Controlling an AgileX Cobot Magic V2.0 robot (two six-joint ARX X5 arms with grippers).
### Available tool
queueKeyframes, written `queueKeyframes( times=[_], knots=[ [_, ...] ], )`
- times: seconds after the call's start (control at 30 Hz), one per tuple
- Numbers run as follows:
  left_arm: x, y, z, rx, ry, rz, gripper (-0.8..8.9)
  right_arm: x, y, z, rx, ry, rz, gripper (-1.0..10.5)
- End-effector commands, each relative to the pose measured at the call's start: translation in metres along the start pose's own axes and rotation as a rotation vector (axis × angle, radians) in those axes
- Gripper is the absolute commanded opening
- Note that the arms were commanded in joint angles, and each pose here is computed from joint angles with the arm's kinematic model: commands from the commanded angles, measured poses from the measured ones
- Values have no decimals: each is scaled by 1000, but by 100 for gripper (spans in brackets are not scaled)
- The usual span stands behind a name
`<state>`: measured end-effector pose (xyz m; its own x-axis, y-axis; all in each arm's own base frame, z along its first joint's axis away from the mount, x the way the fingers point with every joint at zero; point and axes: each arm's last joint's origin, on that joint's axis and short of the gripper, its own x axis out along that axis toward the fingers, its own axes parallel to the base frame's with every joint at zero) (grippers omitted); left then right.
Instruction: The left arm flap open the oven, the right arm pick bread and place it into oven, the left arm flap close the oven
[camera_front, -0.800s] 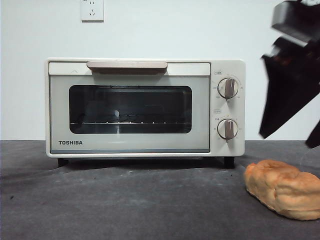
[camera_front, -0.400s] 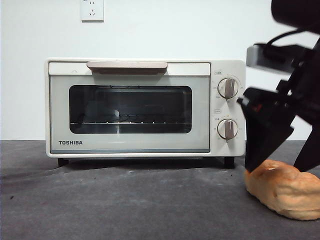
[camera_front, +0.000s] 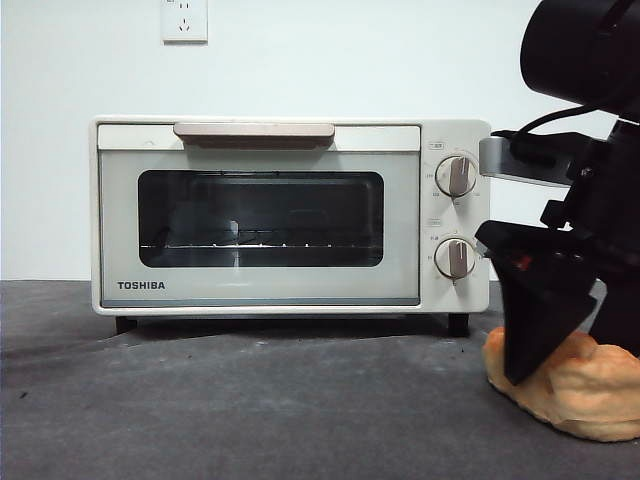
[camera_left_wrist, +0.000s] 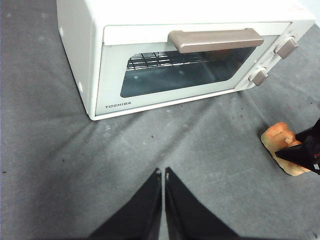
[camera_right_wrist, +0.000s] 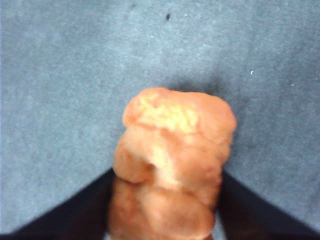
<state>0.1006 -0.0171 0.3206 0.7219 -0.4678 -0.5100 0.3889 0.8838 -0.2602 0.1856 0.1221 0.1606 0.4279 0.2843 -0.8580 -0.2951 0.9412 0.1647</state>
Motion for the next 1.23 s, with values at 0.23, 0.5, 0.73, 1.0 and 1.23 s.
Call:
queueKeyframes(
  times=[0.23, 0.5, 0.73, 1.0, 1.23],
  knots=[
    [-2, -3, 7, 14, -37, -17, 16, -5, 3, 3, 4, -34, 13, 193],
    [8, -8, 24, 8, -123, -90, 16, -40, 4, 6, 5, -162, 60, 193],
    [39, -15, 48, 22, -159, -186, 16, -81, 1, -1, 4, -241, 86, 193],
    [89, -26, 78, 56, -142, -202, 16, -125, 1, -1, 4, -338, 118, 194],
    [133, -33, 96, 109, -80, -174, 16, -157, 3, 3, -4, -398, 136, 194]
  ],
)
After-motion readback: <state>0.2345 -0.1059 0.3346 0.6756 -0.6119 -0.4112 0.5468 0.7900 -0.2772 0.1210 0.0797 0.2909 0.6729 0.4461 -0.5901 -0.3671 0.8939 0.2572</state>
